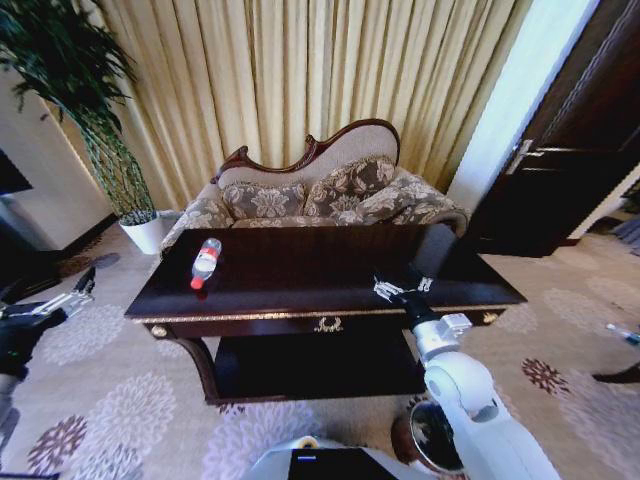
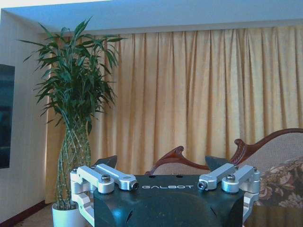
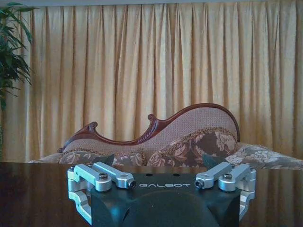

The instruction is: Move to the front of the table and place the trash on the table into the trash bin.

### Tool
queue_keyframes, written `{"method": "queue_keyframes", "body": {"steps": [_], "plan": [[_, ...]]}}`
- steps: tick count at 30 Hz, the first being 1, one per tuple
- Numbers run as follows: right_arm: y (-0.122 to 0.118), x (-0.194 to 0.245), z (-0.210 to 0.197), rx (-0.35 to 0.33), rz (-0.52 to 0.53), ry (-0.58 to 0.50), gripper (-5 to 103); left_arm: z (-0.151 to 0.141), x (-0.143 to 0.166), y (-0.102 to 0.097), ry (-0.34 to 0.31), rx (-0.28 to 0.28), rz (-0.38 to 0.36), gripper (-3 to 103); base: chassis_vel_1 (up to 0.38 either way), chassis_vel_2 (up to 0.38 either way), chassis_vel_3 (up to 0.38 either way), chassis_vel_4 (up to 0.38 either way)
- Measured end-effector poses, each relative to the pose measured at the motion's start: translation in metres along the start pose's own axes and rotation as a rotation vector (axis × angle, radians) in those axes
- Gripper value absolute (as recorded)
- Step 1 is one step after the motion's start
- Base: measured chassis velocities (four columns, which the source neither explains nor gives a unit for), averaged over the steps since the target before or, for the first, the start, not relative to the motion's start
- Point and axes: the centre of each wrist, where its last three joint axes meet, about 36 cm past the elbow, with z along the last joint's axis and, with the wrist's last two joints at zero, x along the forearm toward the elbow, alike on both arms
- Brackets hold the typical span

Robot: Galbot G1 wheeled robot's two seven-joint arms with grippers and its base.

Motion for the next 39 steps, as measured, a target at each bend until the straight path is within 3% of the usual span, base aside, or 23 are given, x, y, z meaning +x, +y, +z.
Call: {"method": "queue_keyframes", "body": {"steps": [8, 19, 23, 27, 33, 39], "plan": [[-0.001, -0.001, 0.005, -0.006, 0.011, 0.012, 100, -0.003, -0.005, -0.002, 0.021, 0.001, -0.012, 100, -0.021, 0.034, 0.017, -0.023], [0.000, -0.002, 0.011, -0.008, 0.020, 0.032, 100, -0.012, -0.026, -0.009, 0.107, -0.009, -0.039, 100, 0.000, 0.000, 0.000, 0.000], [-0.001, -0.003, 0.014, -0.007, 0.022, 0.041, 100, -0.019, -0.069, -0.008, 0.148, -0.018, 0.000, 100, 0.000, 0.000, 0.000, 0.000], [-0.001, -0.003, 0.016, -0.007, 0.024, 0.046, 100, -0.016, -0.090, -0.013, 0.176, -0.028, 0.019, 100, 0.000, 0.000, 0.000, 0.000], [-0.003, -0.004, 0.018, -0.004, 0.028, 0.051, 100, 0.012, -0.116, -0.042, 0.267, -0.048, 0.052, 100, 0.000, 0.000, 0.000, 0.000], [-0.005, -0.005, 0.019, -0.003, 0.034, 0.054, 100, 0.033, -0.142, -0.055, 0.279, -0.050, 0.106, 100, 0.000, 0.000, 0.000, 0.000]]}}
